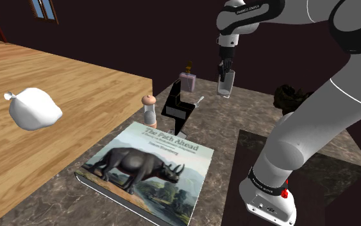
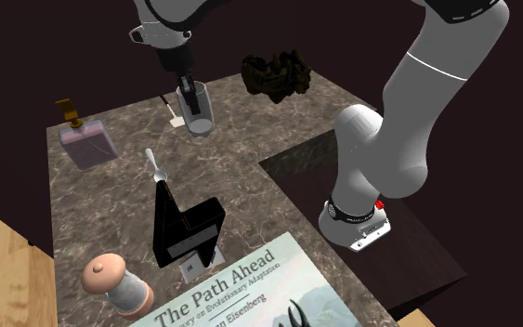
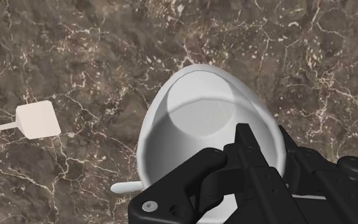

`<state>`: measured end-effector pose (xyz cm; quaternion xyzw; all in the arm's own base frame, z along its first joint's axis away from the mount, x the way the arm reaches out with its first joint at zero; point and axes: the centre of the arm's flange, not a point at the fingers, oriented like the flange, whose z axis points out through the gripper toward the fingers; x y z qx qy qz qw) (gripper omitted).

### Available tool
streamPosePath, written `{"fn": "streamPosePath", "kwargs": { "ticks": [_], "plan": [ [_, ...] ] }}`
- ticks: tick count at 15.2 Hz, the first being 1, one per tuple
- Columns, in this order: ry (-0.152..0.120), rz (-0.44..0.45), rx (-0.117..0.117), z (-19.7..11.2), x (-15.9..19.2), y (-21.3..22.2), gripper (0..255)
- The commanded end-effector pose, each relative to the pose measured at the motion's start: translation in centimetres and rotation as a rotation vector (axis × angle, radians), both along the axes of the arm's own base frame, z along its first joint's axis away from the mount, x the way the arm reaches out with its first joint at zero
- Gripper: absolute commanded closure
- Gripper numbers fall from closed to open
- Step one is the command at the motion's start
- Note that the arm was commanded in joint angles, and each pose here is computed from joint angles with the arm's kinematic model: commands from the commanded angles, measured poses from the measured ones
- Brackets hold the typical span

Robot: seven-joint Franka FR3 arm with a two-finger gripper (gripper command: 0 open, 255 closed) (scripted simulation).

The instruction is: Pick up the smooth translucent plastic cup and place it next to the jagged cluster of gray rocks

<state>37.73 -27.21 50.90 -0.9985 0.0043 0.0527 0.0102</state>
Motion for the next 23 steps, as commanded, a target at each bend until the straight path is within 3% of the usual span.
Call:
{"fn": "streamPosePath", "kwargs": {
  "ticks": [1, 23],
  "plan": [
    [0.000, 0.000, 0.000, 1.1, 0.0, 0.0, 255],
    [0.000, 0.000, 0.000, 12.7, 0.0, 0.0, 255]
  ]
}}
